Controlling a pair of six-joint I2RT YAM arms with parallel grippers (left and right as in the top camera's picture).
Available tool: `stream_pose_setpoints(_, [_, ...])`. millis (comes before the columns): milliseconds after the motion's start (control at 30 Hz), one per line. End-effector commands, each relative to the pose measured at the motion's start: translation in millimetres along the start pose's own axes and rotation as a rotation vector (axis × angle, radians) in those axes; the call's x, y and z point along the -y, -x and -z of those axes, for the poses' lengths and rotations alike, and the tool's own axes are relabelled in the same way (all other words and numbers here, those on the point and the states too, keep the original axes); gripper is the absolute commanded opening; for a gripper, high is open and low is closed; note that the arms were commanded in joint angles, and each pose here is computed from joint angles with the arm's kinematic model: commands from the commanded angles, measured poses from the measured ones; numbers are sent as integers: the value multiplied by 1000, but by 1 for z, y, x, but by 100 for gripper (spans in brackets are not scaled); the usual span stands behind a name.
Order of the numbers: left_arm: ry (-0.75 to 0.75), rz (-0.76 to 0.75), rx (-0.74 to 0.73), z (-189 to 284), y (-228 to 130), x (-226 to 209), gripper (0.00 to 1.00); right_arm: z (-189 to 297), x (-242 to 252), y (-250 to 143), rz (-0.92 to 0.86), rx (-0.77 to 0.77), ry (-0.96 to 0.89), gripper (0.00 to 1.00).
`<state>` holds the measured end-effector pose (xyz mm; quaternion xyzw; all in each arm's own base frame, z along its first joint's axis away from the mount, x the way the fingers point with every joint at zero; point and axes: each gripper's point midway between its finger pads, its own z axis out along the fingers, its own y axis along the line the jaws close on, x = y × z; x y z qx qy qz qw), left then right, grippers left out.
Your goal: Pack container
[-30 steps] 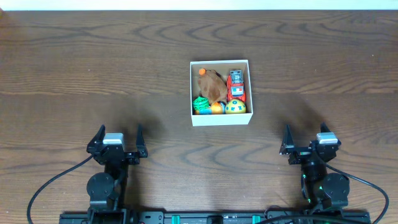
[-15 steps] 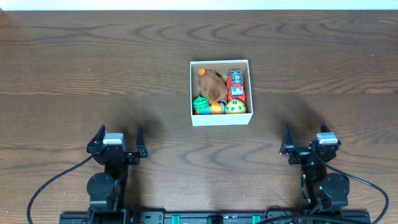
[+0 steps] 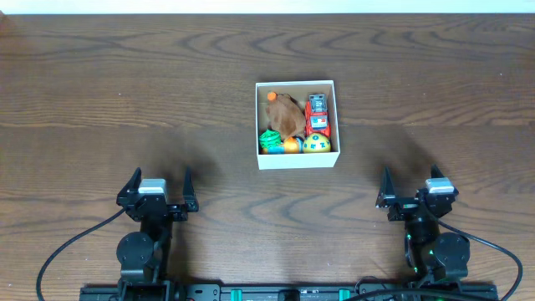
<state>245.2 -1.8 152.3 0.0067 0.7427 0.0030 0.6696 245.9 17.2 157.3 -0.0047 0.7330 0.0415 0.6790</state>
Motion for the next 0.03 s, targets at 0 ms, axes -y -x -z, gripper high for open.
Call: stream_pose_setpoints(0, [24,-14,-50,0,-15,-4,98,0,2,-1,15,0,-5,99])
